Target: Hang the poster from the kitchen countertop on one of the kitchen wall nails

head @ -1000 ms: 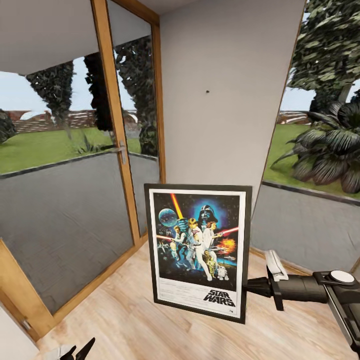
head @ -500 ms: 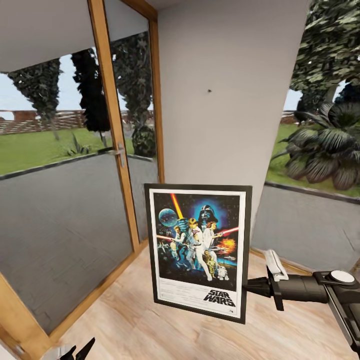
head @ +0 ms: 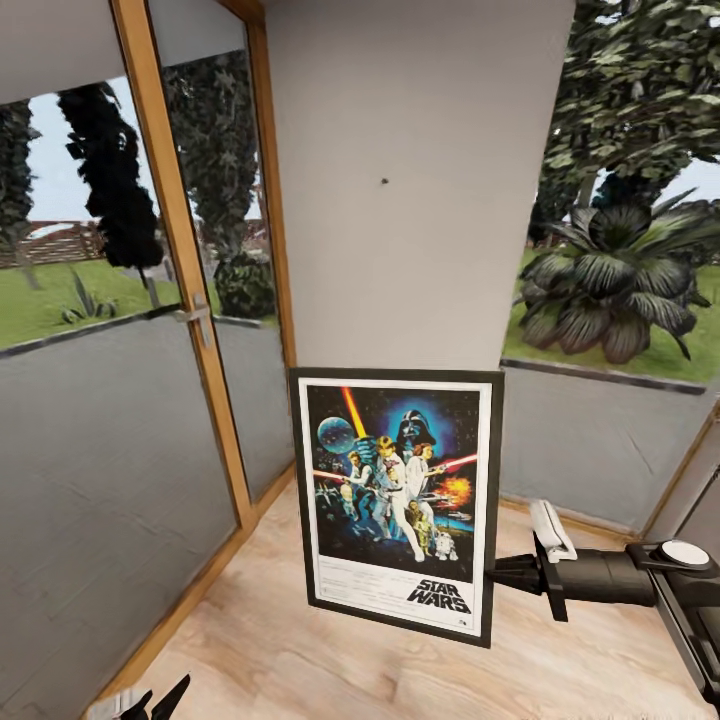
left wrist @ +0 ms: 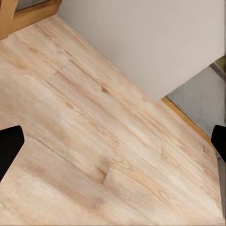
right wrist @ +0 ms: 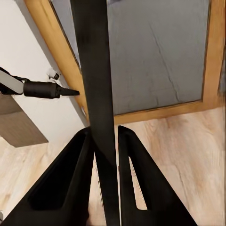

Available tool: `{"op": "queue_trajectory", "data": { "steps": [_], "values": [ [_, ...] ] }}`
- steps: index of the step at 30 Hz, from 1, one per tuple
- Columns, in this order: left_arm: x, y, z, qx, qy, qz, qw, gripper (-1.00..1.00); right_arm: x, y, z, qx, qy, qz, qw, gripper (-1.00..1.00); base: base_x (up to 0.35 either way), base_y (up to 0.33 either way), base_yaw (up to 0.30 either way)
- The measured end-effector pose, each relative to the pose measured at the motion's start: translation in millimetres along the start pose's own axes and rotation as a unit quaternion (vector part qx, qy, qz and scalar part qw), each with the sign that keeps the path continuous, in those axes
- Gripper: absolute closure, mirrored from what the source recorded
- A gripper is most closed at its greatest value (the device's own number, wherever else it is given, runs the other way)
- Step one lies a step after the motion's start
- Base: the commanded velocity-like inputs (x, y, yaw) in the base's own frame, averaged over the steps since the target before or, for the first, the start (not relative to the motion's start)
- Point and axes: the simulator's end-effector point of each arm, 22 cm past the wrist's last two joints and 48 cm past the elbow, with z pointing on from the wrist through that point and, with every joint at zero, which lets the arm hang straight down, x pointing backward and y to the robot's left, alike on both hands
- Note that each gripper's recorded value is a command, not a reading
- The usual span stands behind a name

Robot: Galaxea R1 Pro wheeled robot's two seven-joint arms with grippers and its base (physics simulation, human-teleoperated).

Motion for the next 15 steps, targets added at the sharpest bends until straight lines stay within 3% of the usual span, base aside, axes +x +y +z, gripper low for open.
{"op": "queue_trajectory", "data": {
  "steps": [15],
  "values": [
    [-0.1,-0.1,0.1,0.000,0.000,0.000,1.0000,-1.00,0.0,0.0,0.1,0.000,0.000,0.000,1.0000,1.00,0.173,0.277,-0.297]
  ]
}}
